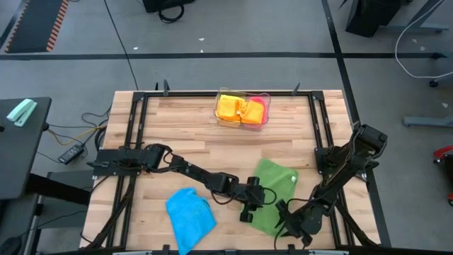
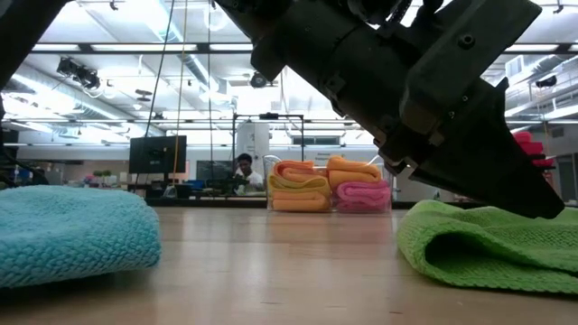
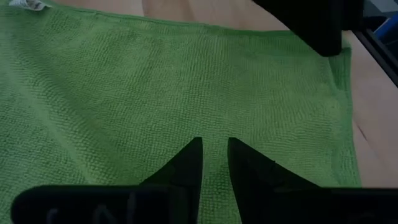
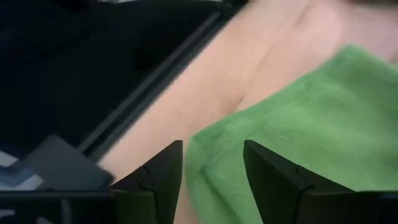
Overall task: Fold microfiber towels
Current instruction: Fold the green microfiber cloth
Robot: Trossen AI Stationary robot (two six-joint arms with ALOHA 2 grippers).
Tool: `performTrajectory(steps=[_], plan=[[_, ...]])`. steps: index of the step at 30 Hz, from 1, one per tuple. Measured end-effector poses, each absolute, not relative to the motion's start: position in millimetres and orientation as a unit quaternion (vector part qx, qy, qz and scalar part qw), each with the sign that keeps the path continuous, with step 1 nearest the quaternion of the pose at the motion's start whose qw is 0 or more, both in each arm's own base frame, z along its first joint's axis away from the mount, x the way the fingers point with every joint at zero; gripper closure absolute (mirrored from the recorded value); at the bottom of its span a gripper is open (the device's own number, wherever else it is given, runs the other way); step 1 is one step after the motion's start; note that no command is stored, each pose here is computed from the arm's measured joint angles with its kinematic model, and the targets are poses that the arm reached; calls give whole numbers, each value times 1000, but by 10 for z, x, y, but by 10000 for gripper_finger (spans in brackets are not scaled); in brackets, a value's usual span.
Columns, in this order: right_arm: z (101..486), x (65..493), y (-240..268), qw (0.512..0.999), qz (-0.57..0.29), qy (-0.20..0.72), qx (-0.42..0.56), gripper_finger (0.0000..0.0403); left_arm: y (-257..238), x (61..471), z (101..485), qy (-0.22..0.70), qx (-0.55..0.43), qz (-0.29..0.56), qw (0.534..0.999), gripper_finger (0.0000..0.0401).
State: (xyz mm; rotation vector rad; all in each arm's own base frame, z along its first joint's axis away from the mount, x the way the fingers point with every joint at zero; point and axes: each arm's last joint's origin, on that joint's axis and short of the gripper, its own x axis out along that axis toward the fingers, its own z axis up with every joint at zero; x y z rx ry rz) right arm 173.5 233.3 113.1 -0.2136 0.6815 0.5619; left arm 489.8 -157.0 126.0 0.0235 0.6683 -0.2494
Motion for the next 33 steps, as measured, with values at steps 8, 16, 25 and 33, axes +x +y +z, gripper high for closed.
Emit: performTrajectory(steps=[8, 16, 25, 33], plan=[[1074, 1704, 2325, 900, 246, 335, -131, 225, -1574, 4896, 1259, 328, 14, -123, 937, 322], [1110, 1685, 2338, 901, 251, 325, -138, 225, -1568, 4897, 1264, 328, 11, -122, 937, 316], [1091, 1756, 2260, 903, 227, 337, -139, 225, -1566, 4897, 1264, 328, 11, -122, 937, 323], [1107, 1677, 2349, 899, 258, 323, -143, 225, -1566, 4897, 1264, 328, 11, -121, 937, 315]])
